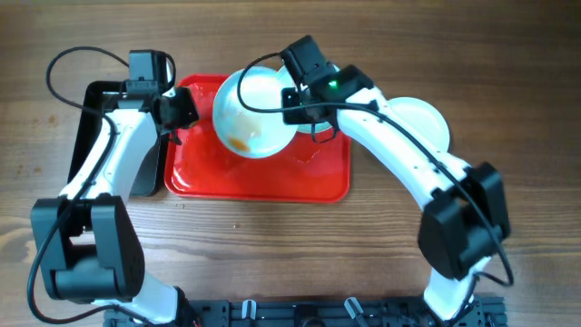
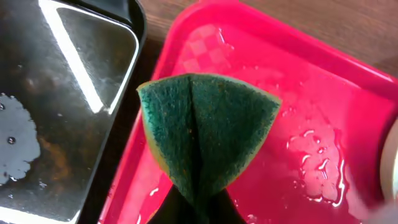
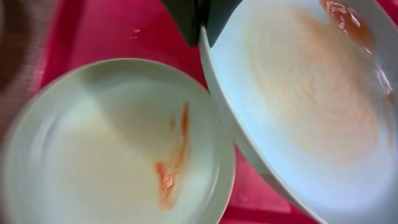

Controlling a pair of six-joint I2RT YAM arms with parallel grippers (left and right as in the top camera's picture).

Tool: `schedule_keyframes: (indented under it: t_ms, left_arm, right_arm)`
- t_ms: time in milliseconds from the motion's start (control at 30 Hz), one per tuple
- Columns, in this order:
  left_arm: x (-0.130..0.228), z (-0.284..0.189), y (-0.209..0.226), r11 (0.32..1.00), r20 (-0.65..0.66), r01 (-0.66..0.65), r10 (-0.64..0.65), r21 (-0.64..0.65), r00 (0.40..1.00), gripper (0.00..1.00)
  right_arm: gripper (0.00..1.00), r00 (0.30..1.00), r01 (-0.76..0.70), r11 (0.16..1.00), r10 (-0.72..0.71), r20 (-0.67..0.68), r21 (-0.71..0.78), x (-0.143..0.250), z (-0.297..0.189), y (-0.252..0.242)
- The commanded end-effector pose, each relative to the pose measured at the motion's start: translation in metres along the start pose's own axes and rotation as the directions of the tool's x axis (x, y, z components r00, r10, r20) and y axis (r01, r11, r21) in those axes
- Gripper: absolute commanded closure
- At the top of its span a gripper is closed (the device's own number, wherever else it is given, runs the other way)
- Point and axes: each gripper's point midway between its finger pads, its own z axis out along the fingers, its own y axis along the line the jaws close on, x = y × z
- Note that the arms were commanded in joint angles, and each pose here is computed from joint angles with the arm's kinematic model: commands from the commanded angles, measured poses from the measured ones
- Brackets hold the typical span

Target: Clean dirty plates on tray and stack at the side

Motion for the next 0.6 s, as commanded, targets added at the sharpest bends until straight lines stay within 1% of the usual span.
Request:
schedule_keyframes:
  t_ms: [0, 33, 133, 167, 233, 300, 367, 400, 467, 567]
  left_arm:
    - [-0.004, 0.001, 0.000, 1.000, 0.004, 0.001, -0.001, 0.016, 1.000, 0.96]
    - [-0.004, 0.001, 0.000, 1.000, 0.005, 0.001, -0.001, 0.016, 1.000, 0.96]
    - [-0.004, 0.001, 0.000, 1.000, 0.003, 0.001, -0.001, 0.021, 1.000, 0.96]
    - [-0.004, 0.001, -0.002, 1.000, 0.002, 0.002, -0.002, 0.027, 1.000, 0.96]
    - [-0.004, 0.001, -0.001, 1.000, 0.001, 0.006, -0.006, 0.027, 1.000, 0.96]
    - [-0.004, 0.001, -0.001, 0.999, 0.002, 0.020, -0.020, 0.027, 1.000, 0.96]
    - [-0.003, 0.001, -0.002, 0.999, 0.000, 0.024, -0.024, 0.030, 1.000, 0.96]
    - [-0.003, 0.001, -0.002, 0.999, 0.000, 0.024, -0.024, 0.030, 1.000, 0.96]
    - [-0.003, 0.001, -0.002, 0.999, 0.000, 0.024, -0.024, 0.030, 1.000, 0.96]
    - [-0.003, 0.001, -0.002, 0.999, 0.000, 0.024, -0.024, 0.030, 1.000, 0.96]
  right_arm:
    - [0.96, 0.980, 0.047, 0.969, -0.092, 0.179, 0.241, -0.022, -0.035, -0.016]
    - [0.96, 0.973, 0.060, 0.959, -0.118, 0.197, 0.278, -0.021, -0.039, -0.013]
    - [0.96, 0.928, 0.101, 0.887, -0.248, 0.278, 0.451, -0.019, -0.060, 0.000]
    - [0.96, 0.898, 0.121, 0.845, -0.317, 0.306, 0.520, -0.019, -0.072, 0.007]
    - [0.96, 0.851, 0.119, 0.787, -0.395, 0.347, 0.606, -0.018, -0.090, 0.018]
    - [0.96, 0.782, 0.123, 0.708, -0.500, 0.372, 0.695, -0.016, -0.114, 0.034]
    - [0.96, 0.725, 0.088, 0.649, -0.562, 0.398, 0.756, -0.015, -0.135, 0.046]
    - [0.96, 0.705, 0.059, 0.631, -0.575, 0.415, 0.774, -0.015, -0.144, 0.049]
    - [0.96, 0.686, 0.036, 0.617, -0.587, 0.429, 0.786, -0.013, -0.152, 0.053]
    - [0.96, 0.691, 0.045, 0.636, -0.577, 0.435, 0.771, -0.013, -0.148, 0.055]
